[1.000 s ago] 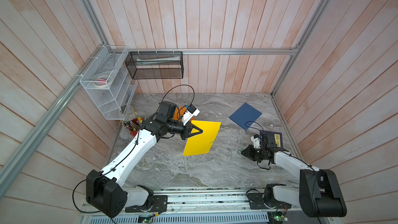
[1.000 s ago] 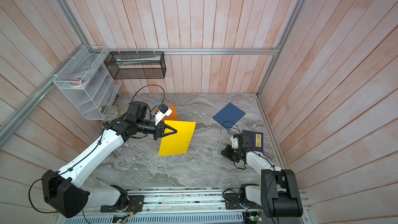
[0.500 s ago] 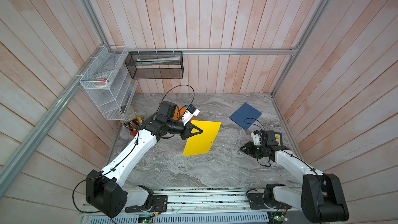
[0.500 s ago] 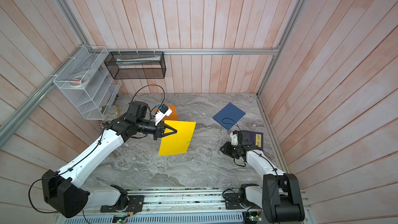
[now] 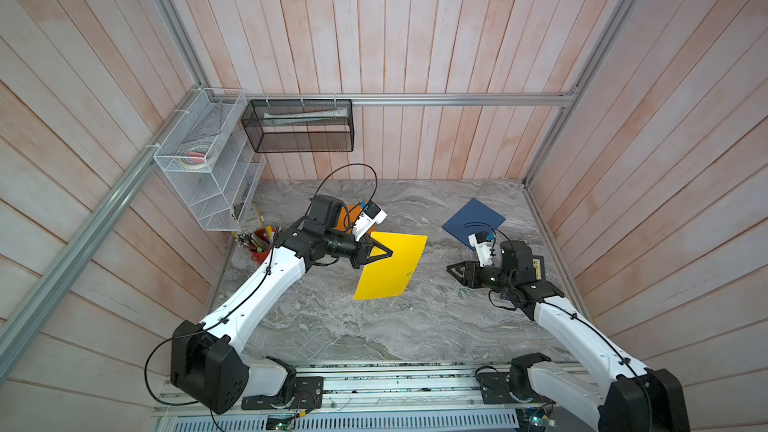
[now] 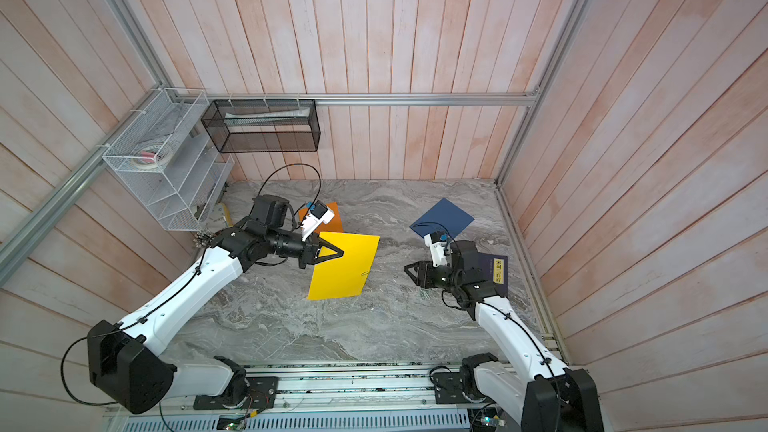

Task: Unclip the paperclips from the documents
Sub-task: Adjust the document.

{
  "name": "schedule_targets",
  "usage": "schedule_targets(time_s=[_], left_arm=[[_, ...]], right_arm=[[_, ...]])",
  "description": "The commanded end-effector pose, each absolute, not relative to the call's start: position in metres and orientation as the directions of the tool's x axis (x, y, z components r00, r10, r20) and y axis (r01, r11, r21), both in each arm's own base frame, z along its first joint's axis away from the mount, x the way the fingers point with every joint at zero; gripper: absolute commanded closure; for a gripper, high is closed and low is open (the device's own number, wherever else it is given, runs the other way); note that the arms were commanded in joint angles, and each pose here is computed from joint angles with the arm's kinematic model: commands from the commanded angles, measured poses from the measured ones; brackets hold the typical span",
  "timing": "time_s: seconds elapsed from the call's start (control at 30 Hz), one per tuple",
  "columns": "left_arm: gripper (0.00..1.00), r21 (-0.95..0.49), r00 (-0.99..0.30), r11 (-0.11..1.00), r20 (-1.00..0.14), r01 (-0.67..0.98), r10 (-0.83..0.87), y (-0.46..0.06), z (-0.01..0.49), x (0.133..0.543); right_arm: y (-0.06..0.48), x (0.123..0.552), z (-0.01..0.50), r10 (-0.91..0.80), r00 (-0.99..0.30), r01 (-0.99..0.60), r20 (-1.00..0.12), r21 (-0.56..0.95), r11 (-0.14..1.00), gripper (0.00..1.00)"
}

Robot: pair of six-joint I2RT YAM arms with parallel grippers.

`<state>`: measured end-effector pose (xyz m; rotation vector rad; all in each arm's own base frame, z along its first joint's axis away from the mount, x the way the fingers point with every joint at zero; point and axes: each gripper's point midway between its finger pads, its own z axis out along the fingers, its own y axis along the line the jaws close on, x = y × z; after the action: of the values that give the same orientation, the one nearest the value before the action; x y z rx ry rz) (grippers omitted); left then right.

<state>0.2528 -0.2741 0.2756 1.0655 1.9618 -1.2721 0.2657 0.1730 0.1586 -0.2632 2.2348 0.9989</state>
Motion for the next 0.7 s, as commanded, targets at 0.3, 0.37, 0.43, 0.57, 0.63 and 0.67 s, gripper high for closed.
schedule_targets(time_s=[0.3, 0.37, 0.43, 0.57, 0.63, 0.67], left_arm=[[1.00, -0.482, -0.502, 0.142, -0.815, 0.865, 0.289, -0.281, 0.292, 0.250], [1.00, -0.484, -0.501, 0.132, -0.817, 0.865, 0.286, -0.282, 0.293, 0.249], [1.00, -0.488, -0.501, 0.119, -0.818, 0.865, 0.282, -0.283, 0.295, 0.249], [1.00, -0.487, -0.492, 0.094, -0.824, 0.868, 0.280, -0.287, 0.300, 0.247], [1.00, -0.490, -0.492, 0.081, -0.824, 0.868, 0.281, -0.290, 0.301, 0.247], [1.00, -0.491, -0.490, 0.072, -0.824, 0.868, 0.283, -0.291, 0.302, 0.246]], right_arm=[[0.225, 0.229, 0.247, 0.047, -0.478, -0.818, -0.877, 0.464, 0.341, 0.44], [0.230, 0.225, 0.252, 0.038, -0.459, -0.843, -0.887, 0.449, 0.298, 0.43], [0.235, 0.223, 0.256, 0.033, -0.449, -0.858, -0.893, 0.441, 0.262, 0.43], [0.246, 0.220, 0.258, 0.024, -0.449, -0.873, -0.893, 0.444, 0.199, 0.42], [0.253, 0.217, 0.259, 0.022, -0.446, -0.880, -0.895, 0.443, 0.168, 0.43], [0.256, 0.216, 0.259, 0.017, -0.446, -0.882, -0.895, 0.443, 0.158, 0.42]])
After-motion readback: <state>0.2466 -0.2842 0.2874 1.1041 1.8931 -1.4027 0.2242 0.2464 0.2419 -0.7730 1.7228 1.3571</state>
